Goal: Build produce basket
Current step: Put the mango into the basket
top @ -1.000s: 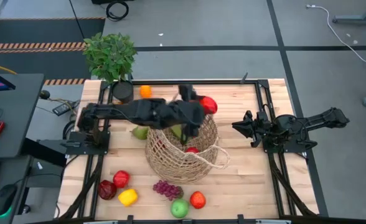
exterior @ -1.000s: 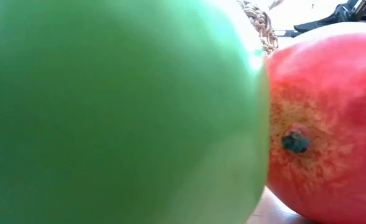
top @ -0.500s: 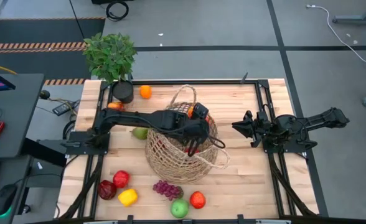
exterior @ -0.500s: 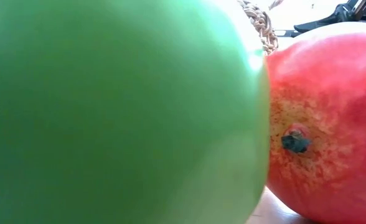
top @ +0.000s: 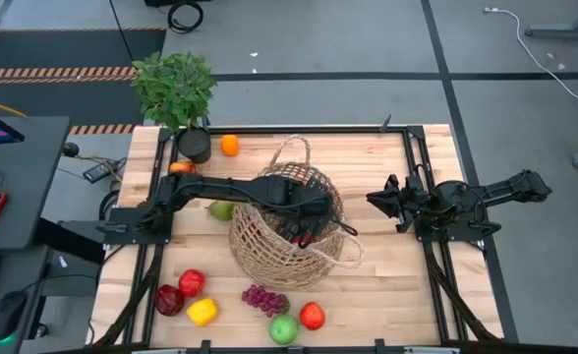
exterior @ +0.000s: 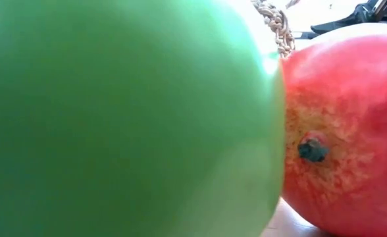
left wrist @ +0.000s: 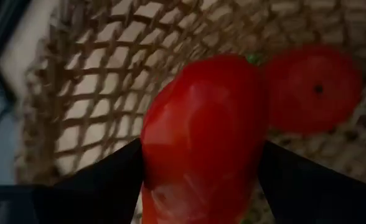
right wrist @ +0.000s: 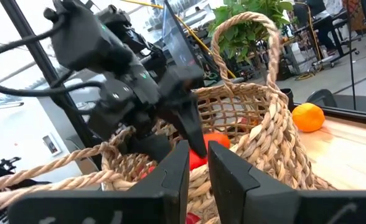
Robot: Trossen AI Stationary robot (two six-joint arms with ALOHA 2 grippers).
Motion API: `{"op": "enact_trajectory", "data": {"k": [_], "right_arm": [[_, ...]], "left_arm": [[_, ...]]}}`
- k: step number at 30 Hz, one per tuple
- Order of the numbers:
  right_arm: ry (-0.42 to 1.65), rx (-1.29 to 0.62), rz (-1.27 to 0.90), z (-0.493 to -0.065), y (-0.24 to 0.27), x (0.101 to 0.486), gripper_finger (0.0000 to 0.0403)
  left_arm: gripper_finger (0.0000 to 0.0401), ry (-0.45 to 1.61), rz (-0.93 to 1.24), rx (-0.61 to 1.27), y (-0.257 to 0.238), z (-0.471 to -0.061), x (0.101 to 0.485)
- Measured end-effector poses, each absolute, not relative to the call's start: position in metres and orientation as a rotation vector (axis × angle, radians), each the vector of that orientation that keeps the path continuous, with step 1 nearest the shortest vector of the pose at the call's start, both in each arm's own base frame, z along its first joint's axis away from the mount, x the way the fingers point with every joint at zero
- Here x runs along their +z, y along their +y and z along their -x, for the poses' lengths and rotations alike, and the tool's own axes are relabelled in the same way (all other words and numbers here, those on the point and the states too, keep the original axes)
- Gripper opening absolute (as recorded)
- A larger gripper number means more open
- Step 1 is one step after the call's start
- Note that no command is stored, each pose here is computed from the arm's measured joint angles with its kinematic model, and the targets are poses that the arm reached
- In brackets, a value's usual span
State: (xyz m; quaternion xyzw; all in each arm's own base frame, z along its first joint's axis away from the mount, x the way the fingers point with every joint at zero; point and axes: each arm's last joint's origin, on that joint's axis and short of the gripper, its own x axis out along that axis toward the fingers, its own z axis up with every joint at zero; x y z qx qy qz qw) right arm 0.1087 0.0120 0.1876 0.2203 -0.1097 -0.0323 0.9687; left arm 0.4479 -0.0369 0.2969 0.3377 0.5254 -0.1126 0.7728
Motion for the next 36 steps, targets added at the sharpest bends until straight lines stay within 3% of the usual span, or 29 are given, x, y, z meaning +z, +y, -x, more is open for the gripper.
{"op": "enact_trajectory", "data": {"k": [11, 23, 31, 36], "right_arm": [[-0.213, -0.066, -0.443, -0.110, 0.012, 0.187, 0.0064], [-0.212, -0.059, -0.443, -0.110, 0.013, 0.187, 0.0064], [-0.212, -0.059, -0.443, -0.110, 0.013, 0.187, 0.0064], [-0.212, -0.059, -0.443, -0.110, 0.013, 0.187, 0.0064]], "left_arm": [[0.0284, 1.319, -0.495, -0.229, -0.015, -0.449, 0.266], [0.0284, 1.432, -0.234, -0.228, -0.015, -0.442, 0.257], [0.0284, 1.513, -0.174, -0.188, -0.014, -0.435, 0.257], [0.0309, 1.540, -0.151, -0.168, -0.014, -0.432, 0.257]]}}
